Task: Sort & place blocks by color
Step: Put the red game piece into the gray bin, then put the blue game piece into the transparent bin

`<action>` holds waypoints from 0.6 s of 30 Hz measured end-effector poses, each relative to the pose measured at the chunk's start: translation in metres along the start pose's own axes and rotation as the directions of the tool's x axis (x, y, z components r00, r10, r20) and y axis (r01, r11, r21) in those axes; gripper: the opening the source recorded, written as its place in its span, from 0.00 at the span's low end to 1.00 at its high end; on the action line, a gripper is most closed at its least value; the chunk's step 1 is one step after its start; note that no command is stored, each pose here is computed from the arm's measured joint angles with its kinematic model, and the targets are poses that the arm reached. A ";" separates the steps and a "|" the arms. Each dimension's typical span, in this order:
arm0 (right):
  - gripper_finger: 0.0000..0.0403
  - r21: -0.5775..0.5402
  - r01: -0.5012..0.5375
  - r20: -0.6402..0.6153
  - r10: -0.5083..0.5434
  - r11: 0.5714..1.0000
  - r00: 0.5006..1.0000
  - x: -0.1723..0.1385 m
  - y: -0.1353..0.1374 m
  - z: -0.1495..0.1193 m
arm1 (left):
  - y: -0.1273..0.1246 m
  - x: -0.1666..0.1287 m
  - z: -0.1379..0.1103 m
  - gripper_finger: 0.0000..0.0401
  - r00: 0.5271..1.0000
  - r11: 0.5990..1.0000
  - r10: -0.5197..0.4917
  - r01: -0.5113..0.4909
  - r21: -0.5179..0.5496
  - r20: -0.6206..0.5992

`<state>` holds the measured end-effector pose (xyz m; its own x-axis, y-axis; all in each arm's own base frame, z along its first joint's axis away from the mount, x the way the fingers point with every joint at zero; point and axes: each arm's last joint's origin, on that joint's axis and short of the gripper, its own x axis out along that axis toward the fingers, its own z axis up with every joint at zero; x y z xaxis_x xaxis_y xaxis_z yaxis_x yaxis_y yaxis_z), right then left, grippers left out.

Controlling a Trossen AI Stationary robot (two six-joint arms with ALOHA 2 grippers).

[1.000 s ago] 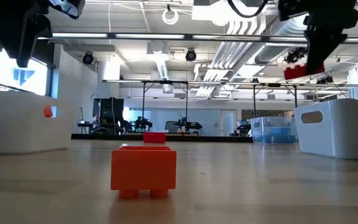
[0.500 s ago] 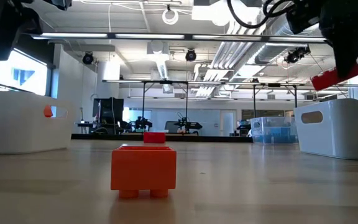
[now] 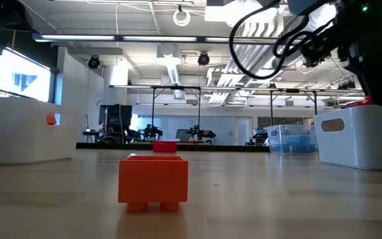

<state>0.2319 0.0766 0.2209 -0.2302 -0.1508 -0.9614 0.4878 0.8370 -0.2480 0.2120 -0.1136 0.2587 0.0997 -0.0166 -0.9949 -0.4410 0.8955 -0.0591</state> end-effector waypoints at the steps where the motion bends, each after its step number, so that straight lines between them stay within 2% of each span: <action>1: 0.28 -0.004 0.005 -0.006 -0.006 1.000 1.000 0.002 0.000 0.002 | -0.001 0.000 -0.001 0.49 1.000 1.000 -0.001 0.001 -0.008 -0.001; 4: 0.29 -0.019 0.026 -0.005 -0.026 0.999 1.000 0.004 -0.001 0.007 | -0.002 0.000 -0.003 0.49 1.000 0.998 -0.001 0.001 -0.057 -0.001; 11: 0.50 -0.036 0.080 0.023 -0.080 0.996 0.997 0.005 -0.008 0.011 | -0.004 0.000 -0.006 0.49 1.000 0.975 -0.018 0.011 -0.223 -0.026; 18: 0.54 -0.040 0.152 0.028 -0.151 0.988 0.988 0.004 -0.013 0.009 | -0.006 0.000 -0.009 0.49 0.992 0.911 -0.071 0.021 -0.411 -0.108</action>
<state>0.2325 0.0605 0.2190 -0.2779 -0.2899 -0.9158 0.4127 0.8249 -0.3863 0.2066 -0.1229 0.2588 0.0344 -0.1283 -0.9911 -0.7665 0.6330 -0.1085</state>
